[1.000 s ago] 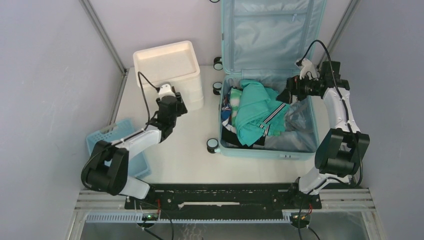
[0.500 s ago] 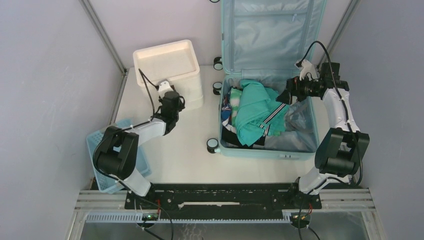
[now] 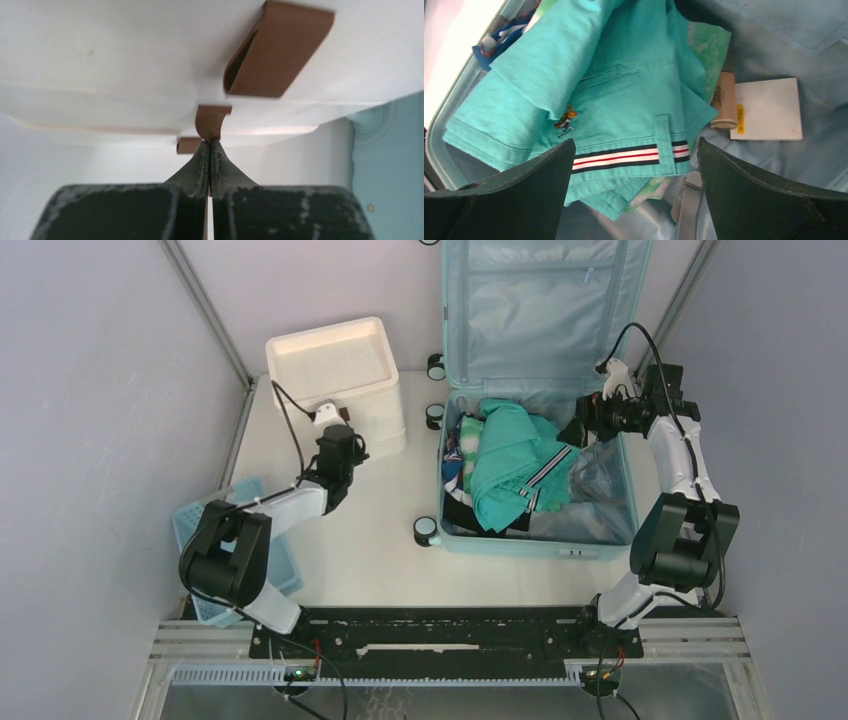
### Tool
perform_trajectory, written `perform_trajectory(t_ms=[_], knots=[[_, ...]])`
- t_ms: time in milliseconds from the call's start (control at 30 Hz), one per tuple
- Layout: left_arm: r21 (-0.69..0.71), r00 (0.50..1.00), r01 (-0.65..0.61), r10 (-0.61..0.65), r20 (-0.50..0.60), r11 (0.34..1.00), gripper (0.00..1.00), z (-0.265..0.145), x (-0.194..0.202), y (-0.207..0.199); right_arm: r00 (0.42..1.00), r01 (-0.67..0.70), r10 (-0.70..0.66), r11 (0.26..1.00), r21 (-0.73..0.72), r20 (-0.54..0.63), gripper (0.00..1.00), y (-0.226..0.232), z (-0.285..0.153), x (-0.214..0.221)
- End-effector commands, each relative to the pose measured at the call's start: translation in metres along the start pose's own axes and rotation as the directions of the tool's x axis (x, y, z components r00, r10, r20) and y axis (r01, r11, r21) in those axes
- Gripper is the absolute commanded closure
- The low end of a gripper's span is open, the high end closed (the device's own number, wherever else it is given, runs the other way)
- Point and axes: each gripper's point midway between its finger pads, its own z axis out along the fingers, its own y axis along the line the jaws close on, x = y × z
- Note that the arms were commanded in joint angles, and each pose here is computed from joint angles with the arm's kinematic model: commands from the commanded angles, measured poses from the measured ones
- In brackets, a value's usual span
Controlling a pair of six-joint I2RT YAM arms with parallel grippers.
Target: Open, take out, and arrange the luggage
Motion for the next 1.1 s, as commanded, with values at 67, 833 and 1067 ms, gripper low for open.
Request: perform_trajectory(t_ms=[67, 833, 1067], knots=[[0.11, 0.994, 0.088, -0.08, -0.073, 0.99, 1.0, -0.037, 0.016, -0.007, 0.996, 0.077, -0.079, 0.994, 0.082, 0.029, 0.0, -0.03, 0.0, -0.023], [0.195, 0.954, 0.132, -0.07, -0.292, 0.972, 1.0, -0.115, 0.066, -0.011, 0.998, -0.016, 0.031, 0.963, 0.267, -0.052, 0.46, -0.118, 0.071, -0.021], [0.207, 0.946, 0.145, -0.074, -0.316, 0.968, 0.96, -0.128, 0.063, -0.011, 0.972, -0.04, 0.091, 0.972, 0.233, -0.215, 0.44, -0.111, 0.097, 0.035]])
